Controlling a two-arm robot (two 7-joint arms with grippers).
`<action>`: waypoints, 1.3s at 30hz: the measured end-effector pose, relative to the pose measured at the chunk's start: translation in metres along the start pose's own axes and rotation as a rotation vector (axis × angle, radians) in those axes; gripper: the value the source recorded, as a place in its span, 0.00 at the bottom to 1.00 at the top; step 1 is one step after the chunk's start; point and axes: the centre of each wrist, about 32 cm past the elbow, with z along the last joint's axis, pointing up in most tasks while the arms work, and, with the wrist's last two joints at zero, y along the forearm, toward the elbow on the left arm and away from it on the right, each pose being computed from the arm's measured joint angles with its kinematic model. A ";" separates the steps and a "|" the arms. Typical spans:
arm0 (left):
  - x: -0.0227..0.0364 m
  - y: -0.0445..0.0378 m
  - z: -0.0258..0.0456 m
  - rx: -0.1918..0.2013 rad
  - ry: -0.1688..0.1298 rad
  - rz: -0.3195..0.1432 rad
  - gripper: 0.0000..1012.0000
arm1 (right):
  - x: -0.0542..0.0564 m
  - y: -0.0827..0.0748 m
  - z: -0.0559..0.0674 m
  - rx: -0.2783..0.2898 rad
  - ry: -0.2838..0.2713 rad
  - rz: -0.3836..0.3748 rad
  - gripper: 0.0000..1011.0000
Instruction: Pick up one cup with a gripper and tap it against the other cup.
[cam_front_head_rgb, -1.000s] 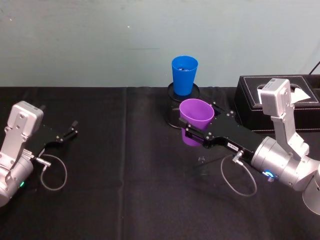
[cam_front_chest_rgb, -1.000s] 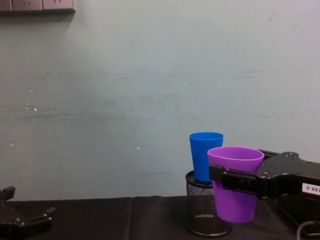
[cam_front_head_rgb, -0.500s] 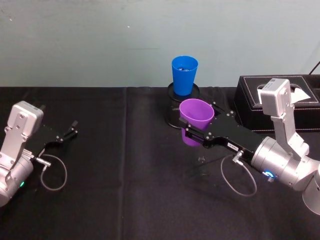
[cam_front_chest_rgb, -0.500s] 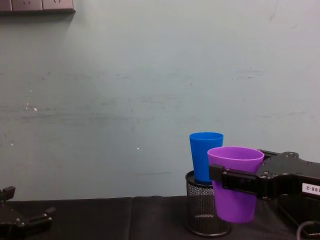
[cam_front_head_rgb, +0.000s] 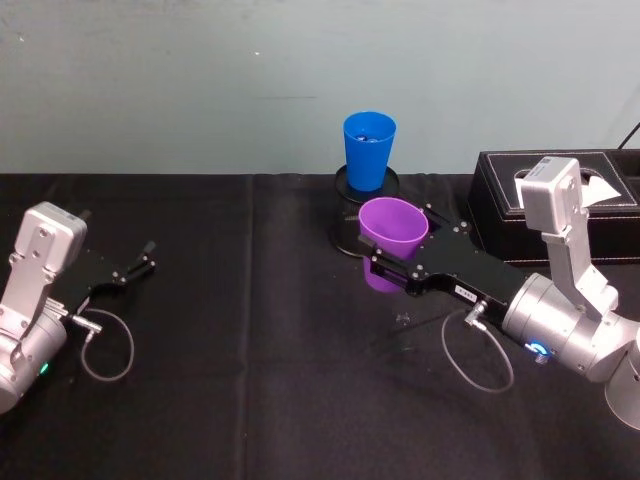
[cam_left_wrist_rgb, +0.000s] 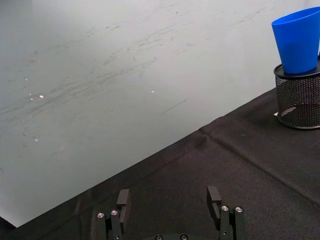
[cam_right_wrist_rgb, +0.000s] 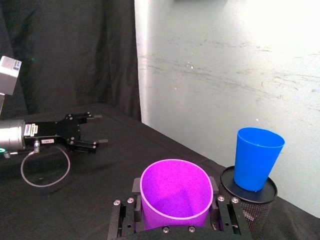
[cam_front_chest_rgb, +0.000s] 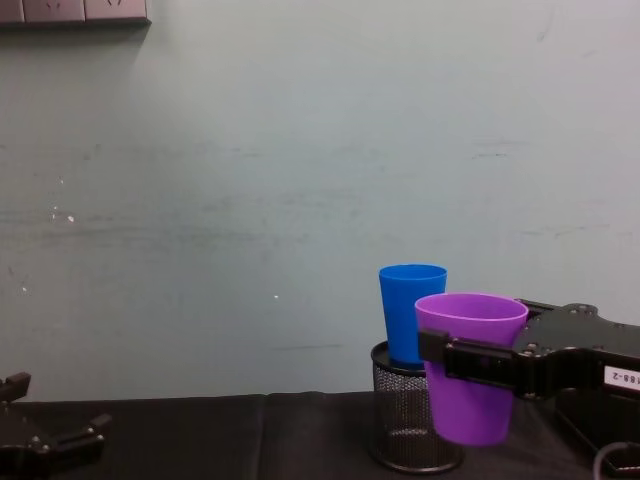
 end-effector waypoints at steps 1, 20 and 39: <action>0.0000 0.0000 0.0000 0.000 0.000 0.000 0.99 | 0.000 0.000 0.000 0.000 0.000 0.000 0.73; 0.0000 0.0000 0.0000 0.000 0.000 0.000 0.99 | 0.009 0.049 -0.009 -0.014 0.051 -0.071 0.73; 0.0000 0.0000 0.0000 0.000 0.000 0.000 0.99 | 0.030 0.083 -0.010 -0.023 0.072 -0.129 0.73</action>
